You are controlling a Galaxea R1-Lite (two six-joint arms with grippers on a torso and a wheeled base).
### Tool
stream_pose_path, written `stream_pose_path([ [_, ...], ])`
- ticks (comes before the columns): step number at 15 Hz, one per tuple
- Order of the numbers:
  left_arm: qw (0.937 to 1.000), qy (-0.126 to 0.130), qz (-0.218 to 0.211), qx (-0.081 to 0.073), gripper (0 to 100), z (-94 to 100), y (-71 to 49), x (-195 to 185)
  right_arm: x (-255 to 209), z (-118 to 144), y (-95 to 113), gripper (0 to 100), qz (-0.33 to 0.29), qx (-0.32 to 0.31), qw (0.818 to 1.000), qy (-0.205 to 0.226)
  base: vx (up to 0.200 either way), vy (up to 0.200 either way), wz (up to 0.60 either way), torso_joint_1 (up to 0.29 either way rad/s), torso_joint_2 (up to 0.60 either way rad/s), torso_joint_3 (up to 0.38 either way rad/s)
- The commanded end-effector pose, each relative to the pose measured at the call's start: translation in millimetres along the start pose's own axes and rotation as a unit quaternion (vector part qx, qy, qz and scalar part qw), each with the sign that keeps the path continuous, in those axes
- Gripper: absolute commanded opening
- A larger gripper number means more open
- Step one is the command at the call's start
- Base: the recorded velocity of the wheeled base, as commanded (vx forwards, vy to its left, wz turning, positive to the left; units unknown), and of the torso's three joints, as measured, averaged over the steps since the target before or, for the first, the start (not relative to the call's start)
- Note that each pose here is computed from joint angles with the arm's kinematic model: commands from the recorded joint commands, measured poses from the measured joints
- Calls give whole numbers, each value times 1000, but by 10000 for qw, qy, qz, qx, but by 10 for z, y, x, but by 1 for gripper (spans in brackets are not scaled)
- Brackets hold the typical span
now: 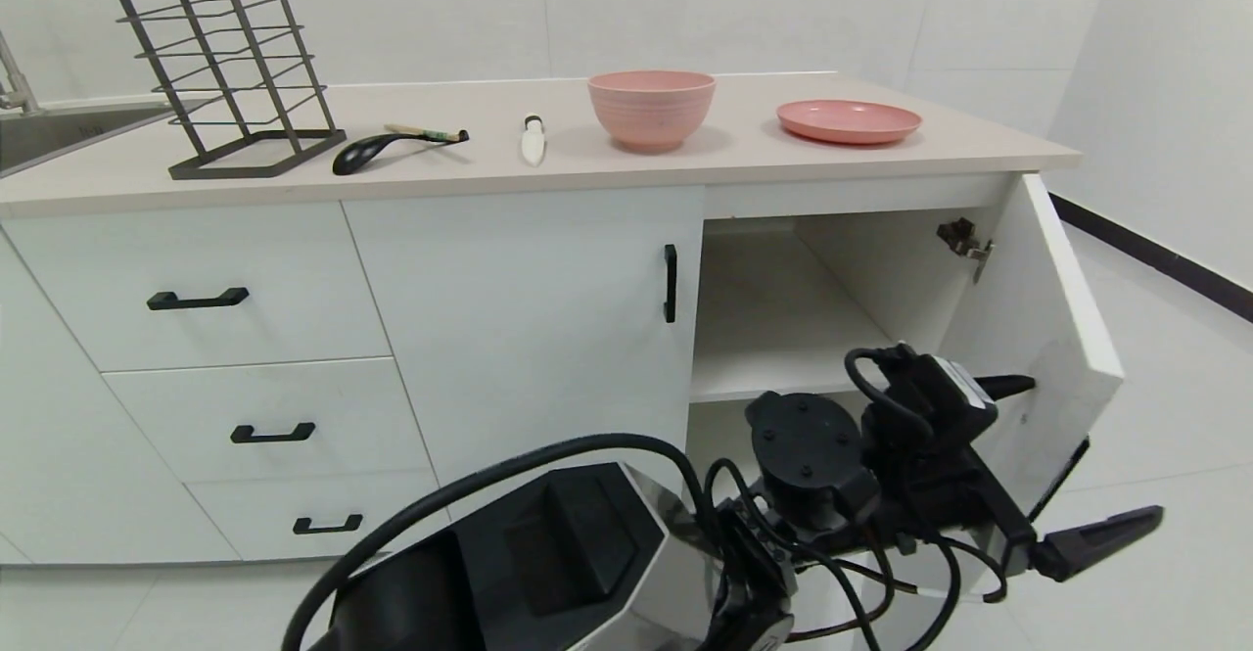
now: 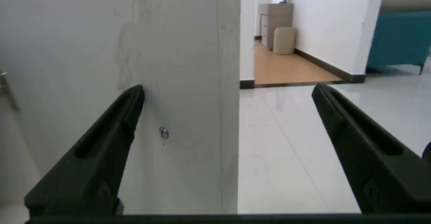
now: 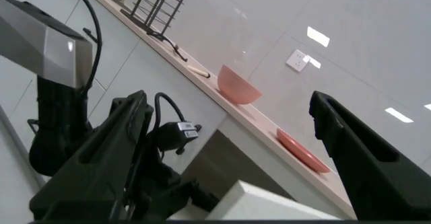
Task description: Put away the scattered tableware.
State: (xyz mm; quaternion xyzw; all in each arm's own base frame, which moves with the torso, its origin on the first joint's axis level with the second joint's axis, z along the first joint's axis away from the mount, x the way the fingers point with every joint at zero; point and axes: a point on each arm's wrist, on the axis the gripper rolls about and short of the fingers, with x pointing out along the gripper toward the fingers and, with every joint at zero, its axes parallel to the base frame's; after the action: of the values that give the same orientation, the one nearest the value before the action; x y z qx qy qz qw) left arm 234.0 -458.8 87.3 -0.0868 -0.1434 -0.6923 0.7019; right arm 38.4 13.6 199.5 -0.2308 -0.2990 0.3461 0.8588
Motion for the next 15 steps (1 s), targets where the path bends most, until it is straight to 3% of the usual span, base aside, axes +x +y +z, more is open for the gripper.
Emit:
stream_pose_path([
  [1, 9993, -60, -346, -104, 100, -122, -297, 260, 12, 22, -21, 100, -10, -56, 10000, -34, 0, 0, 0, 0, 0, 0],
  [3, 9979, -60, -604, -220, 100, -226, -542, 457, 24, 49, -43, 100, -24, -120, 9999, -76, 0, 0, 0, 0, 0, 0],
  [4, 9977, -83, -628, -226, 100, -254, -555, 492, 26, 74, -51, 100, -38, -184, 9998, -117, 0, 0, 0, 0, 0, 0],
  [5, 9982, -63, -554, -225, 100, -266, -484, 466, 23, 101, -52, 100, -46, -244, 9996, -162, 0, 0, 0, 0, 0, 0],
  [6, 9991, -73, -396, -164, 100, -257, -319, 405, 13, 124, -43, 100, -54, -299, 9993, -204, 0, 0, 0, 0, 0, 0],
  [7, 9998, -177, -110, 0, 100, -177, -18, 288, 5, 133, -34, 100, -62, -320, 9992, -212, 0, 0, 0, 0, 0, 0],
  [8, 9984, -456, 191, 264, 100, 36, 305, 151, -2, 146, -26, 100, -61, -348, 9991, -240, 0, 0, 0, 0, 0, 0],
  [9, 9962, -596, 434, 467, 100, 246, 550, 4, -9, 144, -17, 100, -60, -342, 9991, -236, 0, 0, 0, 0, 0, 0],
  [10, 9921, -755, 703, 716, 100, 592, 782, -202, -14, 138, -9, 100, -60, -327, 9992, -230, 0, 0, 0, 0, 0, 0],
  [12, 9873, -841, 965, 939, 100, 1070, 905, -506, -30, 134, 15, 100, -41, -315, 9992, -236, 0, 0, 0, 0, 0, 0],
  [13, 9847, -861, 1102, 1037, 100, 1384, 868, -725, -40, 131, 30, 100, -30, -303, 9992, -241, 0, 0, 0, 0, 0, 0],
  [14, 9804, -901, 1275, 1198, 100, 1758, 730, -1068, -50, 143, 42, 100, -29, -331, 9991, -269, 0, 0, 0, 0, 0, 0],
  [15, 9801, -912, 1279, 1210, 100, 1779, 717, -1086, -50, 143, 42, 100, -29, -331, 9991, -269, 0, 0, 0, 0, 0, 0],
])
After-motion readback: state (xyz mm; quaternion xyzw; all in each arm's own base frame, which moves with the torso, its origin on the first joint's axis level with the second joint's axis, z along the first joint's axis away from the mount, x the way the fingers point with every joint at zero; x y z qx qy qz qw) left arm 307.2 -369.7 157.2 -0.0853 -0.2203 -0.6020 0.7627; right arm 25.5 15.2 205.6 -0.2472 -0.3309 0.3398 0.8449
